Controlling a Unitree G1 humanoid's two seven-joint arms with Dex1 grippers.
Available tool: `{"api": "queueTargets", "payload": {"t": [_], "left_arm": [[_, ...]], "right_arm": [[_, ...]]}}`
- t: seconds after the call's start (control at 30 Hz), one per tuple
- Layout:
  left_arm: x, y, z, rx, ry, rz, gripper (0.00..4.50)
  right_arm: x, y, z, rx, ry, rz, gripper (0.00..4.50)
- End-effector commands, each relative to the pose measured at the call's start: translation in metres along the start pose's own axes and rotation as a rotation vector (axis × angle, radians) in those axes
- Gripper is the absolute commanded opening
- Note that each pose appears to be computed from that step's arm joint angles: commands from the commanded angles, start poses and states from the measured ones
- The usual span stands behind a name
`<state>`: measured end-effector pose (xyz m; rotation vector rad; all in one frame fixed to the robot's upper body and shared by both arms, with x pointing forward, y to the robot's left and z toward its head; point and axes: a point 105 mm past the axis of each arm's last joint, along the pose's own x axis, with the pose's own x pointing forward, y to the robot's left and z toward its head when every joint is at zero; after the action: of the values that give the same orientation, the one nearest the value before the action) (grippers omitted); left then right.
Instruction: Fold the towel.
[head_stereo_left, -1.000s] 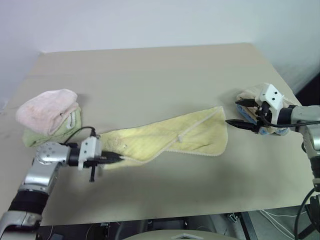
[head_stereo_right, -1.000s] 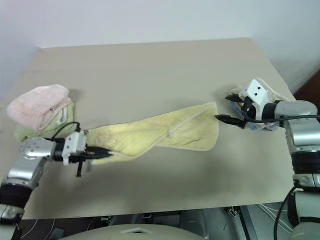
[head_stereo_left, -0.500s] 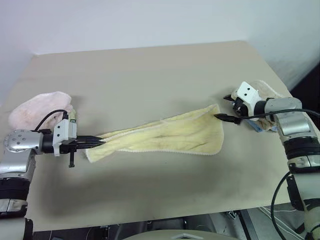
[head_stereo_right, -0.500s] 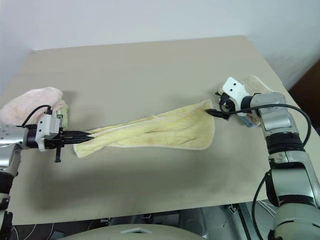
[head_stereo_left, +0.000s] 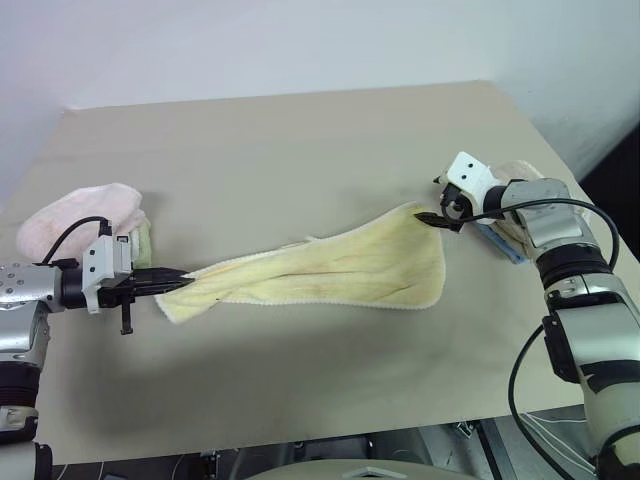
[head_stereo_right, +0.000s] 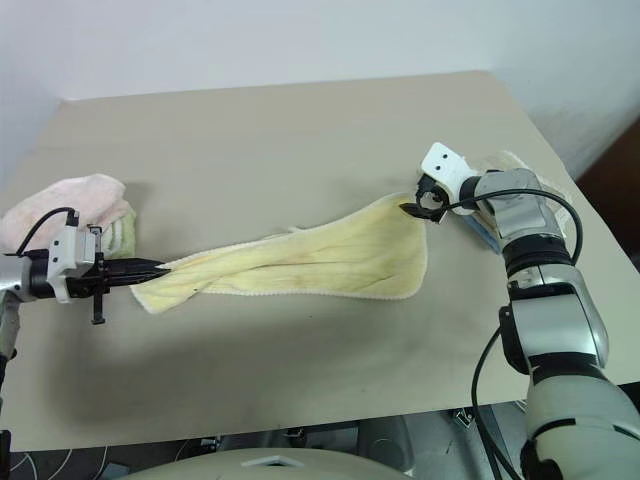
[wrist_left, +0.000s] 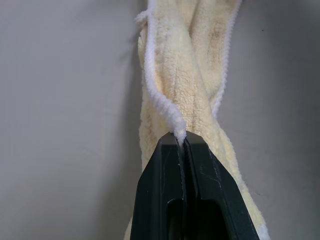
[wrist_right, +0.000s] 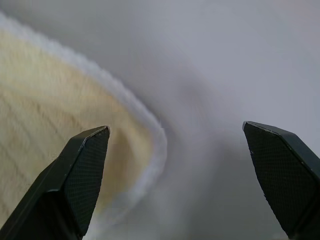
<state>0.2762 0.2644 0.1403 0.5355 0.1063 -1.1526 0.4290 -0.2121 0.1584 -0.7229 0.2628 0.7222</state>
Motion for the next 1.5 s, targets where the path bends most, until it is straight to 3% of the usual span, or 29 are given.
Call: {"api": "queueTargets", "payload": {"t": [0.03, 0.17, 0.27, 0.63, 0.93, 1.17, 1.43, 1.5], "left_arm": [[-0.004, 0.005, 0.01, 0.037, -0.012, 0.028, 0.03], [-0.001, 0.004, 0.012, 0.039, -0.018, 0.028, 0.03], [0.0, 0.003, 0.012, 0.037, -0.022, 0.028, 0.0], [0.002, 0.004, 0.014, 0.042, -0.026, 0.03, 0.0], [0.006, 0.021, 0.013, 0.057, -0.025, 0.102, 0.0], [0.025, 0.083, 0.006, 0.04, 0.006, 0.385, 0.0], [0.044, 0.139, 0.037, 0.091, -0.078, 0.621, 0.0], [0.053, 0.158, 0.056, 0.114, -0.099, 0.701, 0.0]], "right_arm": [[0.0, -0.007, 0.015, -0.041, -0.031, -0.003, 4.5], [0.003, -0.003, 0.014, -0.048, -0.023, 0.023, 4.5], [0.004, 0.0, 0.012, -0.05, -0.019, 0.037, 3.92], [0.005, 0.007, 0.003, -0.061, 0.007, 0.07, 0.17], [-0.011, -0.003, 0.003, -0.069, -0.014, 0.037, 0.08], [-0.035, -0.04, 0.008, 0.014, -0.051, -0.171, 0.08], [-0.05, -0.073, 0.016, 0.074, -0.107, -0.428, 0.08], [-0.056, -0.087, 0.024, 0.11, -0.147, -0.537, 0.08]]}}
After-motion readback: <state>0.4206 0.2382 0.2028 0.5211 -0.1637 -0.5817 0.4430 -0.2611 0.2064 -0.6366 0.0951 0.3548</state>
